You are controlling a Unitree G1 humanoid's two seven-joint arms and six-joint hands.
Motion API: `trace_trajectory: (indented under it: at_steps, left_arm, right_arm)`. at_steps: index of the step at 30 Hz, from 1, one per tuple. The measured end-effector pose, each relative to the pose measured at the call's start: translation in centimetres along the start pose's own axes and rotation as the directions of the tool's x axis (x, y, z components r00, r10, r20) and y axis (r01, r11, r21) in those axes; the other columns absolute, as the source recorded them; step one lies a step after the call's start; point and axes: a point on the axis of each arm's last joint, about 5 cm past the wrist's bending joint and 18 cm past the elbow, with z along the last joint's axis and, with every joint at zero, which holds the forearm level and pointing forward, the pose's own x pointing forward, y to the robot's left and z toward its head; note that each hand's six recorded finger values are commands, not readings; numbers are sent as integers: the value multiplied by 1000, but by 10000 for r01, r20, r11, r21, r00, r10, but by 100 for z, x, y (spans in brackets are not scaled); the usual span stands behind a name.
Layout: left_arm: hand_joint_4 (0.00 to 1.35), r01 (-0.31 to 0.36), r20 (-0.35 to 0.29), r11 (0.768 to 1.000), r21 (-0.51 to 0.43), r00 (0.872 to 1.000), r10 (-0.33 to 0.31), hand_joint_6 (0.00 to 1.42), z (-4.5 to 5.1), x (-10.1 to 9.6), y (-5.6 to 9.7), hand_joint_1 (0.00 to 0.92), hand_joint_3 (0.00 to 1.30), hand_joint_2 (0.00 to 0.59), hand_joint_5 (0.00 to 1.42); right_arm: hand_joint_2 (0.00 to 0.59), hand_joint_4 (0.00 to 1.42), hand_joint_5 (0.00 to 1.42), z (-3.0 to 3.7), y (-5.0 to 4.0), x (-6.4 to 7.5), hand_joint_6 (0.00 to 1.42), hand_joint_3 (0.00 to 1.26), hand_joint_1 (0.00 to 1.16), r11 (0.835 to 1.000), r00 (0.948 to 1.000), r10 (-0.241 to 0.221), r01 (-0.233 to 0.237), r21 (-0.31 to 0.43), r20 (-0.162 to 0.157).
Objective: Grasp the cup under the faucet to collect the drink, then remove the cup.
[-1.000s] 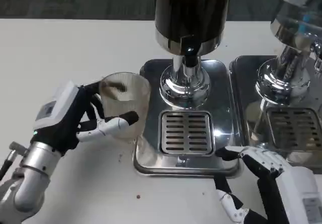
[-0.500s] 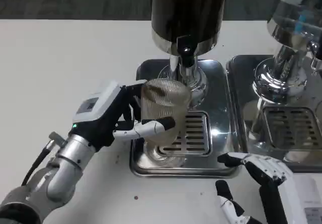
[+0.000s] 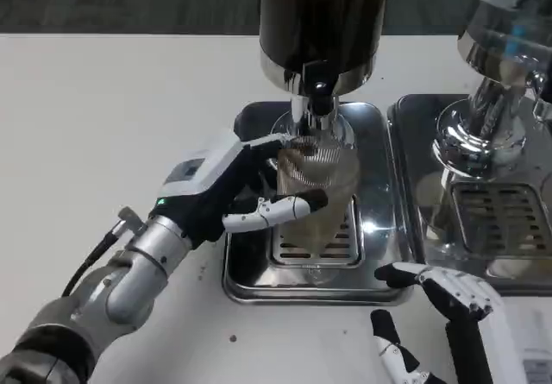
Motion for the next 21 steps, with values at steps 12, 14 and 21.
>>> trace_trajectory:
  at_steps: [12, 14, 21]
  left_arm:
    - [159, 361, -40, 9992, -196, 9993, -362, 287, -17, -8, 59, 6, 194, 95, 294]
    - [154, 285, 73, 9995, -153, 9996, -284, 275, -19, -11, 87, 6, 187, 93, 284]
    - [145, -395, 406, 9985, -390, 9983, 411, 270, -26, -46, 171, 0, 179, 89, 270]
  right_arm:
    - [427, 481, 399, 1, 1, 11, 376, 491, 490, 10000, 10000, -23, 23, 26, 15]
    - [427, 481, 399, 1, 2, 22, 378, 491, 490, 10000, 10000, -31, 31, 43, 40]
    - [427, 481, 399, -3, 7, 44, 382, 491, 490, 10000, 10000, -38, 37, 76, 71]
